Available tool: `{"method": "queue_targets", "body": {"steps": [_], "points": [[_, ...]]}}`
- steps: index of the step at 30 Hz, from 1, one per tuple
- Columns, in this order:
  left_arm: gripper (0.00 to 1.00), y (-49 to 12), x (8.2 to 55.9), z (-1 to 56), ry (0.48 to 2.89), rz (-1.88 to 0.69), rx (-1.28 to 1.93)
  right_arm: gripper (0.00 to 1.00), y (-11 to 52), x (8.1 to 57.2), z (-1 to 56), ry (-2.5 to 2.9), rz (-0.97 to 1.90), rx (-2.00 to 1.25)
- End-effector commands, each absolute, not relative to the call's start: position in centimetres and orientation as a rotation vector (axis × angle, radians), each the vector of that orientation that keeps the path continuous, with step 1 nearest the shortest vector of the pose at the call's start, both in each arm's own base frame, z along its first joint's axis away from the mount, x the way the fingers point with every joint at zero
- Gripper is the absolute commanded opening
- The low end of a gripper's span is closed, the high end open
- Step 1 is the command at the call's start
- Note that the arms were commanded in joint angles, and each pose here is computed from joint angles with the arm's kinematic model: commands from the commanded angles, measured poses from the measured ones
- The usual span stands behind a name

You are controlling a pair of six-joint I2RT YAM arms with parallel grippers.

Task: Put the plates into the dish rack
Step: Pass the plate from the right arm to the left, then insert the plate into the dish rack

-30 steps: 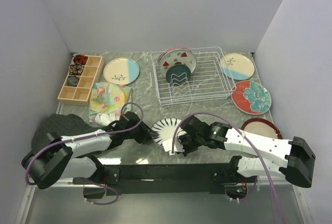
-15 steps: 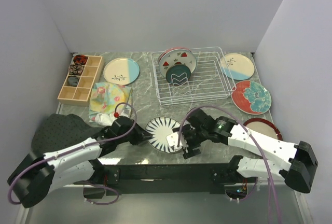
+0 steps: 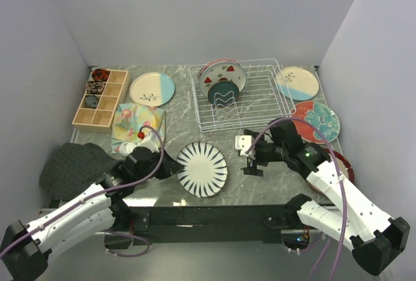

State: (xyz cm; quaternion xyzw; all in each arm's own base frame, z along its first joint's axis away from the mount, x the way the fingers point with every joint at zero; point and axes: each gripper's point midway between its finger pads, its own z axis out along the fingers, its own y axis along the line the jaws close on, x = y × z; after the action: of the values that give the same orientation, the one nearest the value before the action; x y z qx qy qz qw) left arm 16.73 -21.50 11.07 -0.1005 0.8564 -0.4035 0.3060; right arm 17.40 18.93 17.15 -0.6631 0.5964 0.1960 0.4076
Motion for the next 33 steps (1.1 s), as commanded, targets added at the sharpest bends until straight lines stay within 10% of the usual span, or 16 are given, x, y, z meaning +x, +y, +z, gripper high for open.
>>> {"method": "queue_targets", "body": {"steps": [1, 33], "points": [[0.01, -23.0, 18.6, 21.7, 1.947, -1.159, -0.033, 0.95, 19.1, 18.4, 19.9, 1.5, 0.495, -1.566], [0.01, -23.6, 22.4, 37.2, 1.576, -0.763, 0.549, 1.0, 16.5, 19.6, 19.1, 1.544, 0.366, -1.436]]}}
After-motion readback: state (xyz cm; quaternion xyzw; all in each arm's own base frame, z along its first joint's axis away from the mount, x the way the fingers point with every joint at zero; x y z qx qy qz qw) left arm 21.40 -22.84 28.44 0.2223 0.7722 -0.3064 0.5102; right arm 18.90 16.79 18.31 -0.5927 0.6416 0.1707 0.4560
